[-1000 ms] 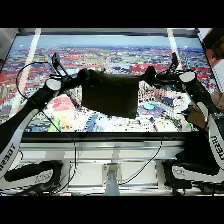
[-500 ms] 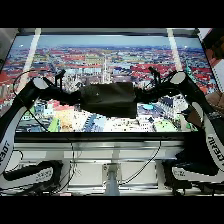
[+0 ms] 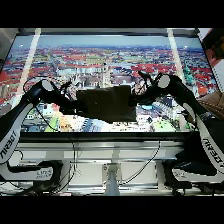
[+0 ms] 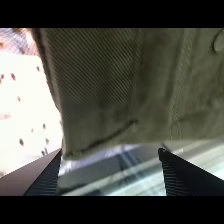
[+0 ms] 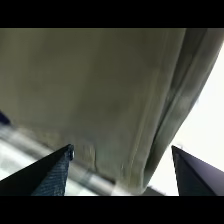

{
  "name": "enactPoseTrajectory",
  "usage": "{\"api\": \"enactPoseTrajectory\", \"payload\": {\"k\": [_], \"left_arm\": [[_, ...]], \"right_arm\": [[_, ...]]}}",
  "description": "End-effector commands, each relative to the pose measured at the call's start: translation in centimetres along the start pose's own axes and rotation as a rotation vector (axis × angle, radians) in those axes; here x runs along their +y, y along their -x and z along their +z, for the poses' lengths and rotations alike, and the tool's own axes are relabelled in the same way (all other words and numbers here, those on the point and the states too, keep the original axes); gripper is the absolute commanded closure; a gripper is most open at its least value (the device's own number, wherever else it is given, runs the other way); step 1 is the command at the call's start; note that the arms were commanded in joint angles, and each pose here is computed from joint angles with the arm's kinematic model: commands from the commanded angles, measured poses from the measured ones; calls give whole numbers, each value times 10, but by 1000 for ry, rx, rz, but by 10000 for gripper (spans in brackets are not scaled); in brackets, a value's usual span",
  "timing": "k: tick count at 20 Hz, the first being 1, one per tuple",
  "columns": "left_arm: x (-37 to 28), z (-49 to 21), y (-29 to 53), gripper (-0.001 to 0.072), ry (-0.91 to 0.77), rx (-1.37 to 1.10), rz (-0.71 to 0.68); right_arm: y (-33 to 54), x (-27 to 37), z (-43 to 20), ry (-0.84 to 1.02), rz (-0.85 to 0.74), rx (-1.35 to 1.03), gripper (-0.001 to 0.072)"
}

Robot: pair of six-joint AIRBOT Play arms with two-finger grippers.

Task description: Fold the clothes and pants, and hang the long-sleeved shirts on hangers.

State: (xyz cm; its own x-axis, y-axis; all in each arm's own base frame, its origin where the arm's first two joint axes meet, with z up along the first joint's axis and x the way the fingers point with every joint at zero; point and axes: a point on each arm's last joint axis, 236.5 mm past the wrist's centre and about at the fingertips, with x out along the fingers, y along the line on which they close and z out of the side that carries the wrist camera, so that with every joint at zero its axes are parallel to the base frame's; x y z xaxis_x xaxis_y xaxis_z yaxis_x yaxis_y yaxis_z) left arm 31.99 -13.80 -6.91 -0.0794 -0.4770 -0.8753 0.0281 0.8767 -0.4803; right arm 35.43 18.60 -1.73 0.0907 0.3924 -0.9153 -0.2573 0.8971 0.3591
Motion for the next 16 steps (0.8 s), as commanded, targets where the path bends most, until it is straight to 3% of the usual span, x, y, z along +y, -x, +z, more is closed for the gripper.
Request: {"api": "enactPoseTrajectory", "payload": {"k": [1,5,9,10,11,14,16], "left_arm": [[-10,32,17,13,-88,-106,-26],[-6,90,107,13,-129,-390,23],[18,99,220,13,-100,-653,106],[23,94,240,14,-86,-703,123],[27,89,257,17,-76,-743,137],[24,81,274,285,-77,-785,147],[14,83,265,288,-101,-767,134]], "right_arm": [[42,-16,47,149,-153,-130,22],[159,-86,118,264,-572,-367,23],[239,-175,106,40,-672,-451,27],[234,-196,87,-50,-627,-407,61],[216,-206,67,-136,-531,-349,182],[134,-167,37,-199,-101,-220,240],[83,-128,30,-178,109,-186,231]]}}
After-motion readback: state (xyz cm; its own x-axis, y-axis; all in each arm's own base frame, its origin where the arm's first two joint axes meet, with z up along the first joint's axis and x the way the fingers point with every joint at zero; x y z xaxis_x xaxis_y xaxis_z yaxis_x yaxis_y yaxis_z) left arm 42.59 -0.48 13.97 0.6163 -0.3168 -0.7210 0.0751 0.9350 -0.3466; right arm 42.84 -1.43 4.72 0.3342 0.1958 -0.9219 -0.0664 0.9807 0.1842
